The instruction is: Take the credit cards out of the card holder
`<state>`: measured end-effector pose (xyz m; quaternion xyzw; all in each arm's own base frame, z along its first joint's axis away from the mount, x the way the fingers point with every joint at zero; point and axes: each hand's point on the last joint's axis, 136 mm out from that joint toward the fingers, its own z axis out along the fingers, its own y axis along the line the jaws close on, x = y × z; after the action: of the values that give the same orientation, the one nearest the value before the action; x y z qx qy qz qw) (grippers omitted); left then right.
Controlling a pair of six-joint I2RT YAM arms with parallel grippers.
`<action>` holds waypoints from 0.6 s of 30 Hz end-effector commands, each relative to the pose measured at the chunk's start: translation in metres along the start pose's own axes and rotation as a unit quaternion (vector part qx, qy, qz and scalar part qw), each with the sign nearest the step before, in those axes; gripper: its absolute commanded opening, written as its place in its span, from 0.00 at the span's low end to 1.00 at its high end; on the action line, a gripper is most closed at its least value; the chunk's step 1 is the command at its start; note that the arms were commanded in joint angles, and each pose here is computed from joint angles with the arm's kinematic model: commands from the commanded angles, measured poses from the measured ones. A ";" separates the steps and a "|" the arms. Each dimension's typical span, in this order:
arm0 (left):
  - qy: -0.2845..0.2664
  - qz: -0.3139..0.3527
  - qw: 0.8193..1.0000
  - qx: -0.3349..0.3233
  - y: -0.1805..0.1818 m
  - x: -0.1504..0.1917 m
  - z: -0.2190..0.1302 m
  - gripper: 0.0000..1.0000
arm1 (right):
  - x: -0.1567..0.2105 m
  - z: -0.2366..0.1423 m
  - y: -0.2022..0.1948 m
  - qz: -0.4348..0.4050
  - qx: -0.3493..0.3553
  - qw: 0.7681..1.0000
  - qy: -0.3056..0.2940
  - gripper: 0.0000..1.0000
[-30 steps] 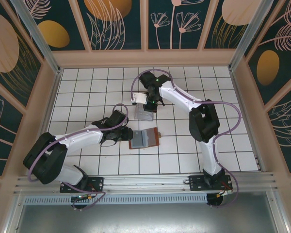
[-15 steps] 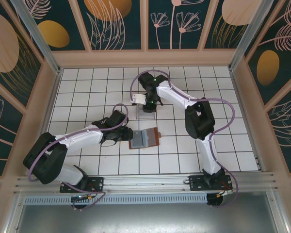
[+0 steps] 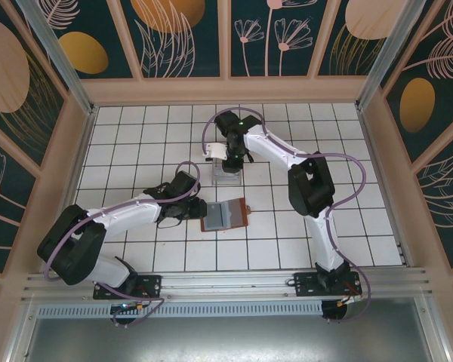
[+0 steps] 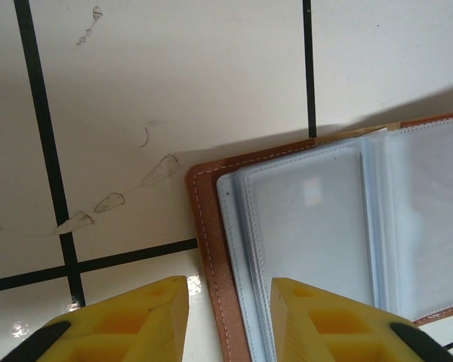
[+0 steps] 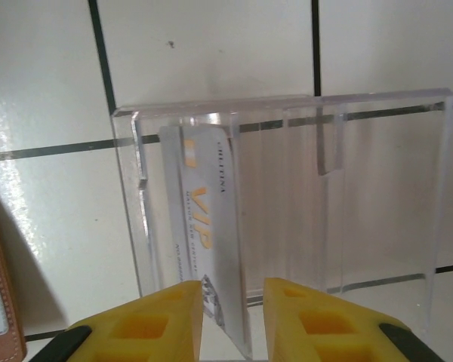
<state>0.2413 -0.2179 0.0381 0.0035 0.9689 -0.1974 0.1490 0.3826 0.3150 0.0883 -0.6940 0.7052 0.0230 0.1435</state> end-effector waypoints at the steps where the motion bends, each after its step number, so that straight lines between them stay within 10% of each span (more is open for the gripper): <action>1: 0.006 0.009 1.000 0.001 -0.003 0.000 0.001 0.35 | -0.008 -0.019 -0.017 0.023 0.038 0.999 -0.023 0.27; 18: 0.019 0.022 0.999 0.026 -0.020 -0.007 0.010 0.35 | -0.027 -0.069 0.010 0.254 0.107 0.943 -0.184 0.26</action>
<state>0.2457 -0.2312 0.0350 0.0161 0.9689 -0.2091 0.1313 0.3661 0.3102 0.1381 -0.5199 0.8019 0.0626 0.2876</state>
